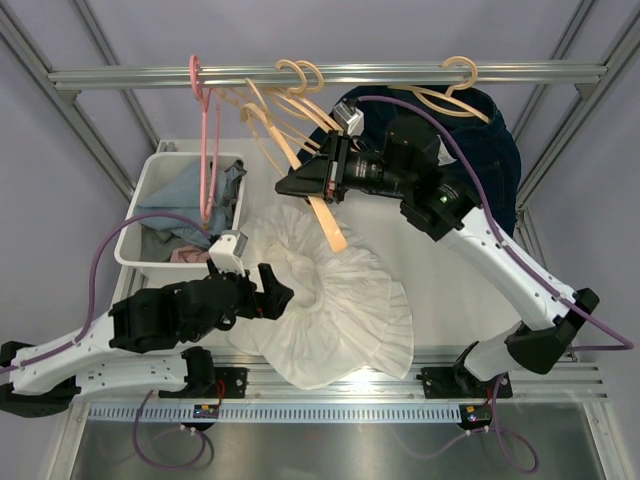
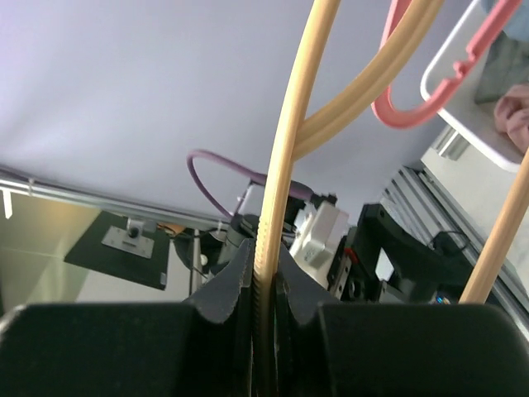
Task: Remove the skirt from the hanger
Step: Place the hanger at the clothesline, then place the skirt in the bin.
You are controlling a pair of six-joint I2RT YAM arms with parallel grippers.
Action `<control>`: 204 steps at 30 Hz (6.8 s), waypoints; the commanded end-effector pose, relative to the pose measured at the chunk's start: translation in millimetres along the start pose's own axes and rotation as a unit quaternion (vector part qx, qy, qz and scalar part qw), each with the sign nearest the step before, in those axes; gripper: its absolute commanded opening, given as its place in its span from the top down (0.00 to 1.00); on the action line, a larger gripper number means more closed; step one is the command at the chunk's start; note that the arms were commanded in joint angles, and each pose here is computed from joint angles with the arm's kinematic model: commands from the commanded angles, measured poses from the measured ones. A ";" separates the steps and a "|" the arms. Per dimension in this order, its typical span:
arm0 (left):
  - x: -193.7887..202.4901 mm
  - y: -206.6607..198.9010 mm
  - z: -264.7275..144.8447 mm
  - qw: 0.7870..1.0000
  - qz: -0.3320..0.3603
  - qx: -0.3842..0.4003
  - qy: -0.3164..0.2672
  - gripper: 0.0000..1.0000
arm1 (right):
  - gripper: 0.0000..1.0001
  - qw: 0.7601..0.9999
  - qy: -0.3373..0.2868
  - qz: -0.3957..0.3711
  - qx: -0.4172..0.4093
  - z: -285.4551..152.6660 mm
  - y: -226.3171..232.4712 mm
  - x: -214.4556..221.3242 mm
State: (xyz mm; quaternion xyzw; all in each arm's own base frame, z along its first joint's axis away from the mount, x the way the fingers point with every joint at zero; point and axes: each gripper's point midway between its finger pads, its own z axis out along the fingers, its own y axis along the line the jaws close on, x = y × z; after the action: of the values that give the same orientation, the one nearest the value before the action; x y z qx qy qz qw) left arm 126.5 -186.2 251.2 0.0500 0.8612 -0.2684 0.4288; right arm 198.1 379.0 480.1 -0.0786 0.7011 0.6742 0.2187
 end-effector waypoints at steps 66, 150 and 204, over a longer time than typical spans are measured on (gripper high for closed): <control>-5.0 -13.5 -5.3 0.999 -0.019 0.047 -0.013 0.01 | 1.00 0.988 -0.091 0.127 -0.019 59.0 -56.9 -71.3; 64.1 -4.0 67.0 0.985 0.087 -0.100 0.110 0.01 | 0.00 0.874 -0.093 -0.313 0.360 -57.4 -136.8 -73.1; -149.5 -40.4 -36.0 0.966 0.128 -0.194 -0.117 1.00 | 0.00 0.839 -0.260 -0.333 0.341 -289.4 7.7 -10.8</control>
State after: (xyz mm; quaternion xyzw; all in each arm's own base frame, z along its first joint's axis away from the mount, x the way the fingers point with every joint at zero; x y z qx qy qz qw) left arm 161.2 -275.8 339.9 0.0754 0.8674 -0.1535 0.4673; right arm 147.3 92.4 480.4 -0.0370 0.7401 0.2734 0.6133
